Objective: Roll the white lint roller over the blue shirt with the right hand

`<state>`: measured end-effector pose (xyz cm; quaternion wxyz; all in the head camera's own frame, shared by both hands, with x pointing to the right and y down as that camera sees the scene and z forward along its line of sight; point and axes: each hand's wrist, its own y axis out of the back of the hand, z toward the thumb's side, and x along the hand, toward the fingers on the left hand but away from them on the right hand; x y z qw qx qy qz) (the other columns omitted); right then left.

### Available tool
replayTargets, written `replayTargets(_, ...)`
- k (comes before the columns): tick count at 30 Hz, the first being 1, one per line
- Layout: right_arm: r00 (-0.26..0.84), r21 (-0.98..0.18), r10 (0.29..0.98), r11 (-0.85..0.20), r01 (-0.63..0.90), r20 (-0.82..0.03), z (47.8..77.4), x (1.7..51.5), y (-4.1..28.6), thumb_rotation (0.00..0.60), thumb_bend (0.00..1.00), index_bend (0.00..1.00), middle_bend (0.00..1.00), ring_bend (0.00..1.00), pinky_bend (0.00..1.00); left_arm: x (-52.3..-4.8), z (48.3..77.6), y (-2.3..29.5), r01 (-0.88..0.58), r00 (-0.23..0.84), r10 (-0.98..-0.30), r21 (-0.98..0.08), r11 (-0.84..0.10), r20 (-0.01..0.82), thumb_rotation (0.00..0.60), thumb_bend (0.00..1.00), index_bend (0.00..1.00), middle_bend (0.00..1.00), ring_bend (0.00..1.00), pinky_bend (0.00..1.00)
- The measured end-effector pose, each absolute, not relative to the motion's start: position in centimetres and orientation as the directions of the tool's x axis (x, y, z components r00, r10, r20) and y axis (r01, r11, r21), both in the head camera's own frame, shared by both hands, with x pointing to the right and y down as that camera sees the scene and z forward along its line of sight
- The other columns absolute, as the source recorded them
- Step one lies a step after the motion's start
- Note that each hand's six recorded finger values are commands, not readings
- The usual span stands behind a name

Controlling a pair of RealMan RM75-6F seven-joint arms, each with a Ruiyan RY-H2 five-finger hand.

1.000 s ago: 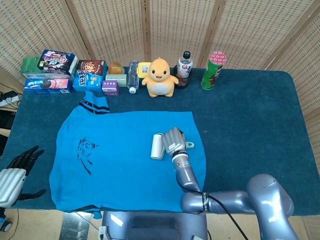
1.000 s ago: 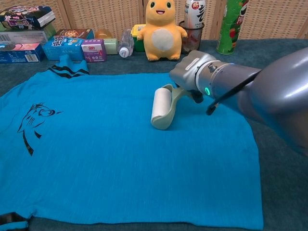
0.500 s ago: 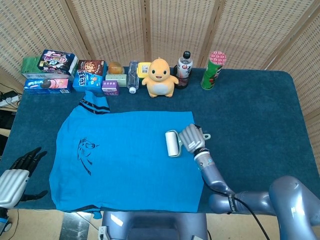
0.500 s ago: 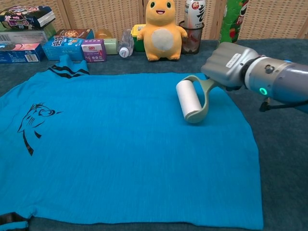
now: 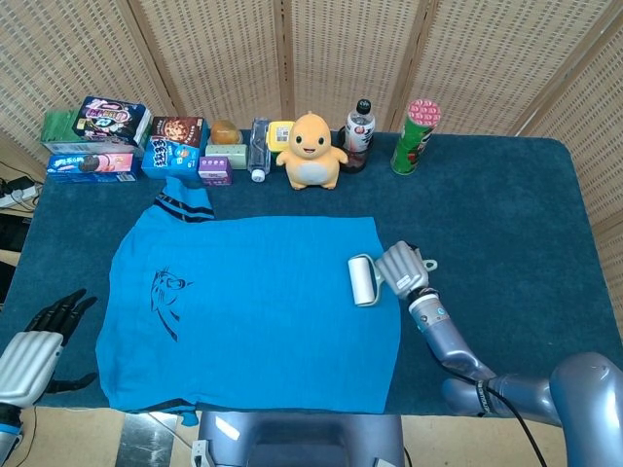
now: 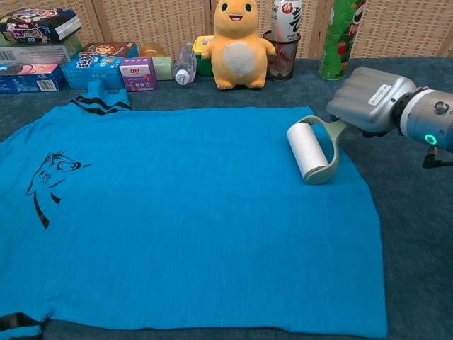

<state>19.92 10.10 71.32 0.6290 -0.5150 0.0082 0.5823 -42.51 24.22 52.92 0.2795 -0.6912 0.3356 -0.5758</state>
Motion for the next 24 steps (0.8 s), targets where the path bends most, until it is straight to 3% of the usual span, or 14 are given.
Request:
replayTargets(15,0.241,-0.524,0.7,-0.22,-0.823,-0.673,71.4,13.0,11.9,0.6,1.0,0.59,0.65,0.76,1.0,-43.0,52.3,24.1,-0.165,0.112,-0.793,-0.776,-0.609,0.599,0.6,0.09,0.0,0.0,0.0,0.09)
replayTargets(24,0.271,-0.53,0.678,-0.206,-0.823,-0.684,70.4,7.7,13.4,0.6,1.0,0.59,0.65,0.76,1.0,-43.0,52.4,24.2,-0.163,0.117,-0.787,-0.77,-0.617,0.606,0.6,0.09,0.0,0.0,0.0,0.09)
